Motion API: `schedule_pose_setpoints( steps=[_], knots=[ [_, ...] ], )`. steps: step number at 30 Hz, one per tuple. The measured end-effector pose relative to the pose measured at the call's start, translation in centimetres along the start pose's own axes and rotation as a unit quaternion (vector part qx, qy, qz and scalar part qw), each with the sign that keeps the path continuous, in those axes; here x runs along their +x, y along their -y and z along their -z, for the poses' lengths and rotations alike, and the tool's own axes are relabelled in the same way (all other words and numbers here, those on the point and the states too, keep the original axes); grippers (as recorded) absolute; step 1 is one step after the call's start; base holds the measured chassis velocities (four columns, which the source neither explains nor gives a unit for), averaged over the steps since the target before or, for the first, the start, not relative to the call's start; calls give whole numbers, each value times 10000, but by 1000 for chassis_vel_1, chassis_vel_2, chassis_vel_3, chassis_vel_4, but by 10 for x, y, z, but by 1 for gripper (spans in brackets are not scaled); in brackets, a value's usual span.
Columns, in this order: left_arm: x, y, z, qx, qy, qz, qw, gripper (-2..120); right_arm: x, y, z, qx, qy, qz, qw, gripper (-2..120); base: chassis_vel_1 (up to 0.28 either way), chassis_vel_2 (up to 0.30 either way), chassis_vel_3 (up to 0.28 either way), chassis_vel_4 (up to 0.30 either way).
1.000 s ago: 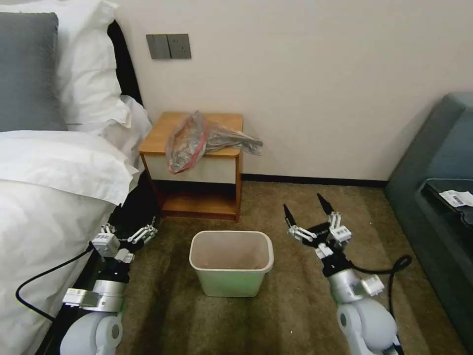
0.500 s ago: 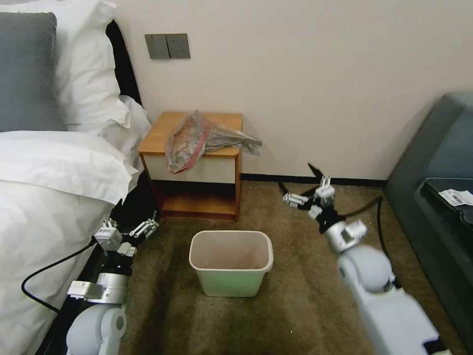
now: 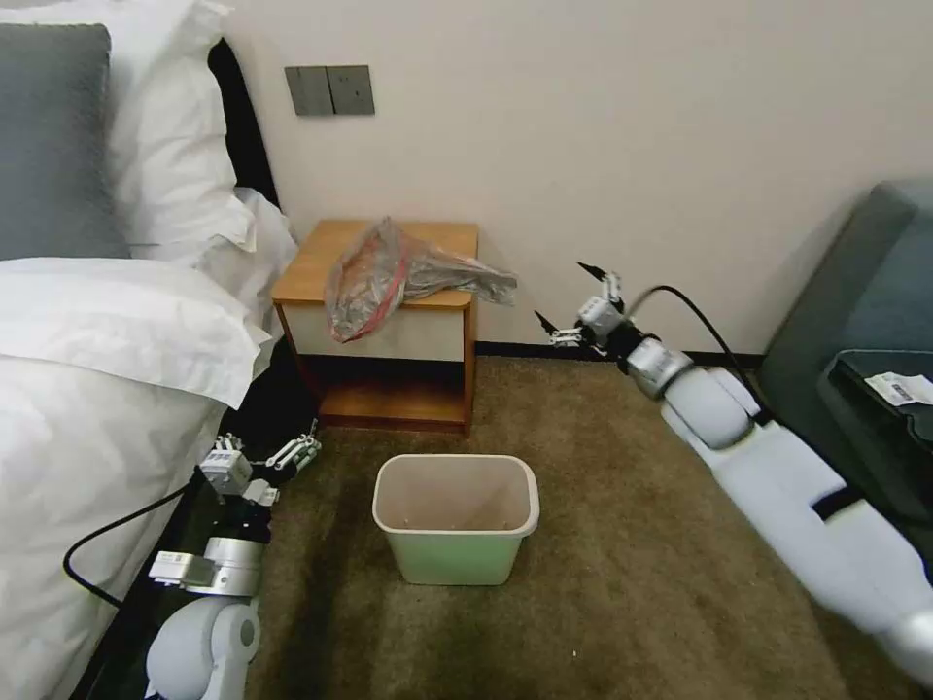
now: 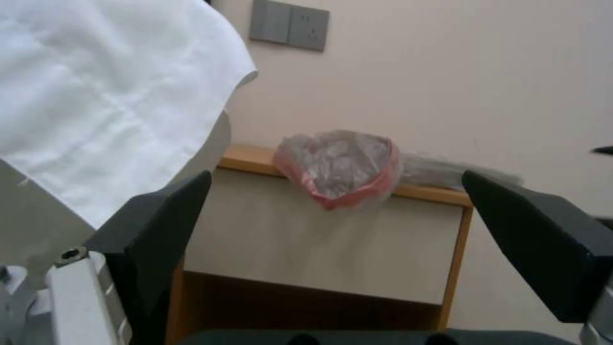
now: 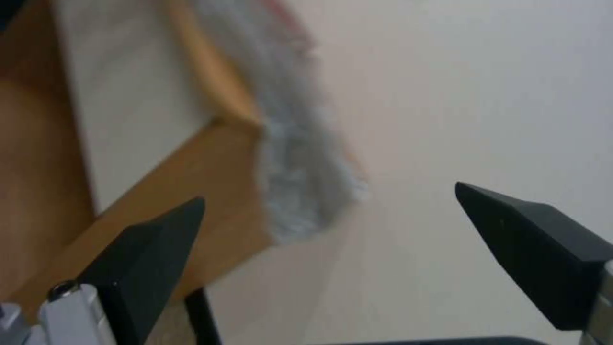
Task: Pick up the garbage bag from the table and place it over the trash can.
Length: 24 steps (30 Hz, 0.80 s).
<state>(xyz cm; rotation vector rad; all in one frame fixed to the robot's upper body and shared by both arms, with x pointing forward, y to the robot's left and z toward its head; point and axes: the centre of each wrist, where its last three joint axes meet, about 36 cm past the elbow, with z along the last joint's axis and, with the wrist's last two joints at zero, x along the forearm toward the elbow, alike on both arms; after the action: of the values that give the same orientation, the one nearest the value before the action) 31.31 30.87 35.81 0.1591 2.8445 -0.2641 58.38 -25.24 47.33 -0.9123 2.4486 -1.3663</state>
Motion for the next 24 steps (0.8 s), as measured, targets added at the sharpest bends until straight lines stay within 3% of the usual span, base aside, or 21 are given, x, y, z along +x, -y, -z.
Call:
schedule_pose_setpoints(
  steps=[9, 13, 24],
  knots=[
    [5, 0, -7, -50, -50, 51, 10000, 98, -66, 29, 28, 849, -142, 271, 9959, 100, 0, 0, 0, 0],
    [8, 0, -8, -64, -50, 75, 9999, 98, -88, 32, 34, 1121, -294, 399, 9925, 100, 0, 0, 0, 0],
    [12, -3, -9, -91, -47, 138, 9999, 98, -105, 32, 29, 1200, -710, 489, 9890, 100, 0, 0, 0, 0]
  ],
)
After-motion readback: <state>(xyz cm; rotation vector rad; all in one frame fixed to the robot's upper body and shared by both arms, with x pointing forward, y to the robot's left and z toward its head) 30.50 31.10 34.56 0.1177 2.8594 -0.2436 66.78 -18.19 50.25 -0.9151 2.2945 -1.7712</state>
